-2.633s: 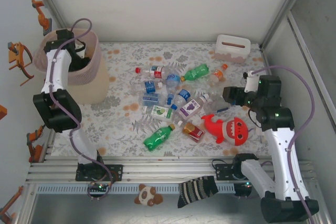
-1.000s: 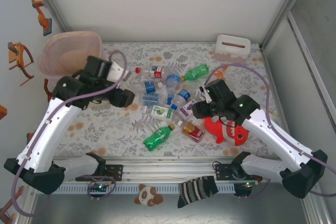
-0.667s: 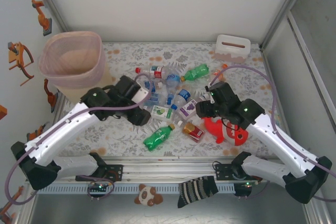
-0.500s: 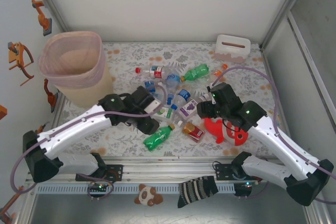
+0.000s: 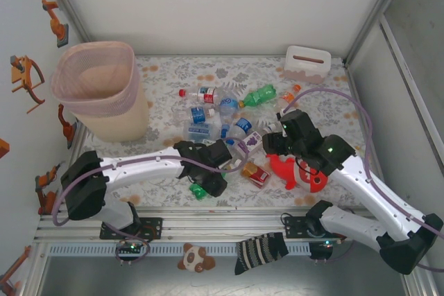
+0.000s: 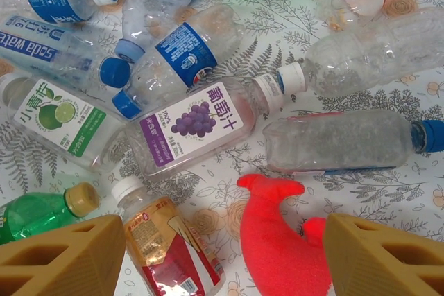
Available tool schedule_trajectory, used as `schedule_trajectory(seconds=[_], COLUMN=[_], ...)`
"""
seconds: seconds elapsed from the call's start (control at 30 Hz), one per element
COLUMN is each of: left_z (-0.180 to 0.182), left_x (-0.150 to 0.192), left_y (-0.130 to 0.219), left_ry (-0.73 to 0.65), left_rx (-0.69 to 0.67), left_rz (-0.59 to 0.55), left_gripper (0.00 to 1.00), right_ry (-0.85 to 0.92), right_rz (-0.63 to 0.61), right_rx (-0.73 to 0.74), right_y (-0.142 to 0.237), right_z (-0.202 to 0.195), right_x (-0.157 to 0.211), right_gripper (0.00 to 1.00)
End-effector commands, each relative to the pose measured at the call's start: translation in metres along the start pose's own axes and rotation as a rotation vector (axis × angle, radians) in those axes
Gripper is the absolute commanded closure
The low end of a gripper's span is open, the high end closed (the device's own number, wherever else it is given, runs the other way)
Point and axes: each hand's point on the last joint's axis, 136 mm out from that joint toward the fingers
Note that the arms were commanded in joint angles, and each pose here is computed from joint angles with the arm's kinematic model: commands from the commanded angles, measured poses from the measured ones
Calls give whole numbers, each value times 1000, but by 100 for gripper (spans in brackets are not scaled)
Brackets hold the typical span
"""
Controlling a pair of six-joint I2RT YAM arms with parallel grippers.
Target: Put the plastic bottles in the bin
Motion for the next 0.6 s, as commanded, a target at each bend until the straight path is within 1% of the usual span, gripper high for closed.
schedule_trajectory(seconds=[0.0, 0.2, 0.57], left_z=[-2, 2, -4], left_x=[0, 6, 12], left_y=[-15, -32, -53], left_ry=[27, 13, 27], left_rx=[-3, -33, -4], left_rz=[14, 57, 96], left_gripper=[27, 28, 29], right_ry=[-14, -17, -23], right_rz=[-43, -41, -48], right_rx=[16, 18, 20], right_y=[8, 8, 10], right_z=[-2, -2, -5], right_x=[-10, -10, -8], right_gripper=[26, 26, 26])
Point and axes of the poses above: each hand's point on the last joint's axis, 136 mm out from that joint toward the fingers, its own y axis back along the fingers, its own z axis along the line the jaws close on, x = y × z, and after that the axes turned 3 degrees about -y, right-handed
